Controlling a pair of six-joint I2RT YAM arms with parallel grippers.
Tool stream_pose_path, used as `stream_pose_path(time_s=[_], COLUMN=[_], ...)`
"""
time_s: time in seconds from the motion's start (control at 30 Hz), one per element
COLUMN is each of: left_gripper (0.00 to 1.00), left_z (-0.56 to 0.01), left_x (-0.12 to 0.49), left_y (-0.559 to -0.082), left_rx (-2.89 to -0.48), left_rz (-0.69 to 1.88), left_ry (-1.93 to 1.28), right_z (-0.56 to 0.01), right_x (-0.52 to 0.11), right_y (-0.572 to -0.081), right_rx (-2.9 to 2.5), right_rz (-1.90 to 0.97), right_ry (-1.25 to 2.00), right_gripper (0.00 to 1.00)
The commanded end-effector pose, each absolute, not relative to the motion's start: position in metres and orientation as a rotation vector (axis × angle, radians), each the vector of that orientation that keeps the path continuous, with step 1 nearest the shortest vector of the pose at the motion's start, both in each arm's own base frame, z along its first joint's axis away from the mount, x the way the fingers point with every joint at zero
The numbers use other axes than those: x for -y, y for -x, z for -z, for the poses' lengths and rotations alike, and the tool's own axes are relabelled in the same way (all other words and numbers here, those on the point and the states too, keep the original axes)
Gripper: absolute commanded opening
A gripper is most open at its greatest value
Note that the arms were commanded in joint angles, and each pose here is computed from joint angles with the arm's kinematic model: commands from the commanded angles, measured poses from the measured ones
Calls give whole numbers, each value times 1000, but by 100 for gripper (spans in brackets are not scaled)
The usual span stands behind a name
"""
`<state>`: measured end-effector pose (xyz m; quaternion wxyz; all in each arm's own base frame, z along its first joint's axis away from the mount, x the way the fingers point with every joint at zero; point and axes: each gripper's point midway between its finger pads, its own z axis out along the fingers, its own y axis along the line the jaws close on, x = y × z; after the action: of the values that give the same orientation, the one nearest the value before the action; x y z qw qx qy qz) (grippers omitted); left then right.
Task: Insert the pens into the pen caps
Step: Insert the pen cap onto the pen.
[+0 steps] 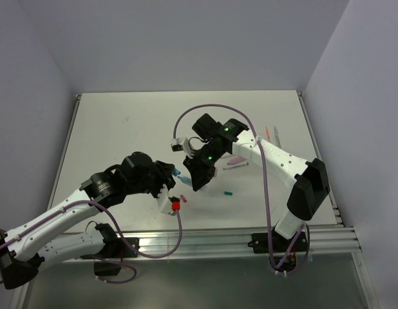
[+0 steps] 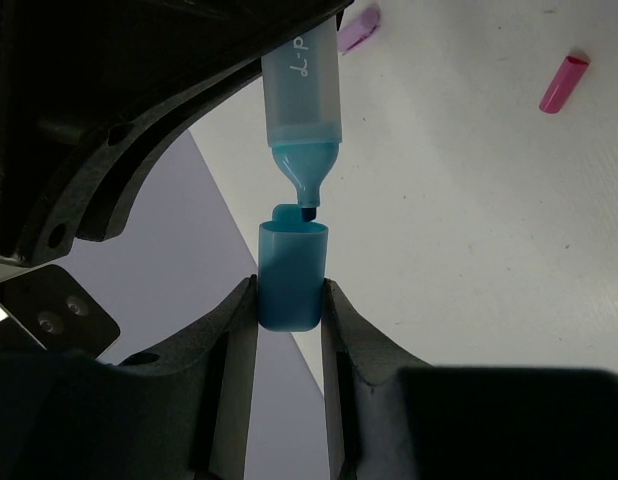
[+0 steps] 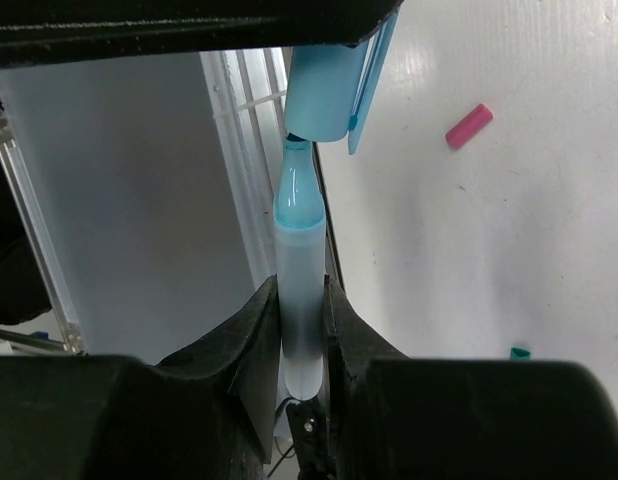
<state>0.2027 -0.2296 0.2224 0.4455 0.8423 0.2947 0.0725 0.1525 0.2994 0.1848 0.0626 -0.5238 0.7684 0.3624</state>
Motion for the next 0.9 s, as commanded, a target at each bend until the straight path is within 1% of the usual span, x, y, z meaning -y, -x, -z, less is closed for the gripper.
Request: stream_pose_path(time_s=[0.0, 0.6, 0.87], left_gripper=[0, 0, 0], left_z=[-240, -251, -256], left_x=[232, 242, 250], left_y=[-196, -192, -187], left_rx=[-707, -720, -804], left_rz=[-150, -91, -26], left_ry=[-2048, -2039, -2063], right_z=[-200, -208, -222], right_x=[-310, -318, -336], right_y=[-160, -170, -184], right_rx=[-2253, -2248, -2205], right_rz=[-1093, -1084, -1103], right_ry=[1574, 1534, 1481], right_gripper=[0, 0, 0])
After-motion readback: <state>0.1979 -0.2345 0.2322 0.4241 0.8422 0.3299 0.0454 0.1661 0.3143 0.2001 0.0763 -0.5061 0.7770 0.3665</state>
